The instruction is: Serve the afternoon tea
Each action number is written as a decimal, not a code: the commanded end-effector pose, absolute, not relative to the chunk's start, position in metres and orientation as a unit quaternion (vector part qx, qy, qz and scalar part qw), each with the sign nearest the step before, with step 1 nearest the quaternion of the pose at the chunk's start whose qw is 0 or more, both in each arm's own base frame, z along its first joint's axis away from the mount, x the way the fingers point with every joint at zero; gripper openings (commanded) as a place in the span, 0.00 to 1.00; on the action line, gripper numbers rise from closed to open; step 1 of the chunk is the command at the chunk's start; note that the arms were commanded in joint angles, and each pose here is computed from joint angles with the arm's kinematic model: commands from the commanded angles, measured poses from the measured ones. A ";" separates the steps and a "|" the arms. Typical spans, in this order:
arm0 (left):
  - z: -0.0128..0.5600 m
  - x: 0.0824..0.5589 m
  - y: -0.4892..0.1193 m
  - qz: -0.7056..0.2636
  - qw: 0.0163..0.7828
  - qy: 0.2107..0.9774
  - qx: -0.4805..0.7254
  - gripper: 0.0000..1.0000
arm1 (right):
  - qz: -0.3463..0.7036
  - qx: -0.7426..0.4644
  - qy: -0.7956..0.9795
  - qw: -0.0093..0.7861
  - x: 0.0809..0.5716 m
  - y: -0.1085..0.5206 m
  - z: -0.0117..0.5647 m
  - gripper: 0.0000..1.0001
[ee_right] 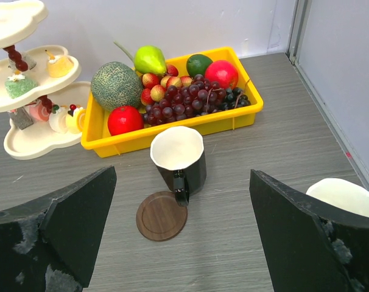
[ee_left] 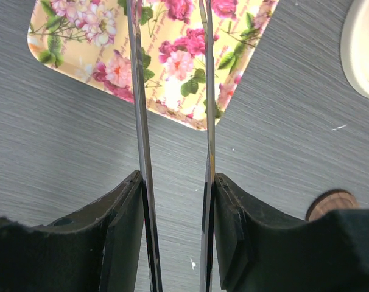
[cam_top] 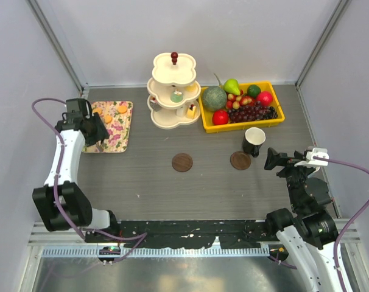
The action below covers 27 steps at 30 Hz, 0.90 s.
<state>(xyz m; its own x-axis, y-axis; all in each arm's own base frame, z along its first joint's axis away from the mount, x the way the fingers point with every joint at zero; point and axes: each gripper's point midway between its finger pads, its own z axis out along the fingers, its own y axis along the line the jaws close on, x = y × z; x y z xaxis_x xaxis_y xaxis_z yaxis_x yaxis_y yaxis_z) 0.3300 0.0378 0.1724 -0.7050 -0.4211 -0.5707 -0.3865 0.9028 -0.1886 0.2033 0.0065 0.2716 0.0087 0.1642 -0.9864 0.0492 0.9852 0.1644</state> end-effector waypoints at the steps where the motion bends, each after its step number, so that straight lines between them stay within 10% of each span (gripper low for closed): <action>1: 0.187 0.365 0.049 -0.047 0.343 0.910 -0.227 0.51 | 0.048 0.078 0.685 0.723 0.203 0.007 0.285 0.98; 27: 0.152 0.433 0.111 -0.001 0.316 0.904 -0.288 0.58 | 0.038 0.079 0.694 0.715 0.208 0.006 0.280 0.98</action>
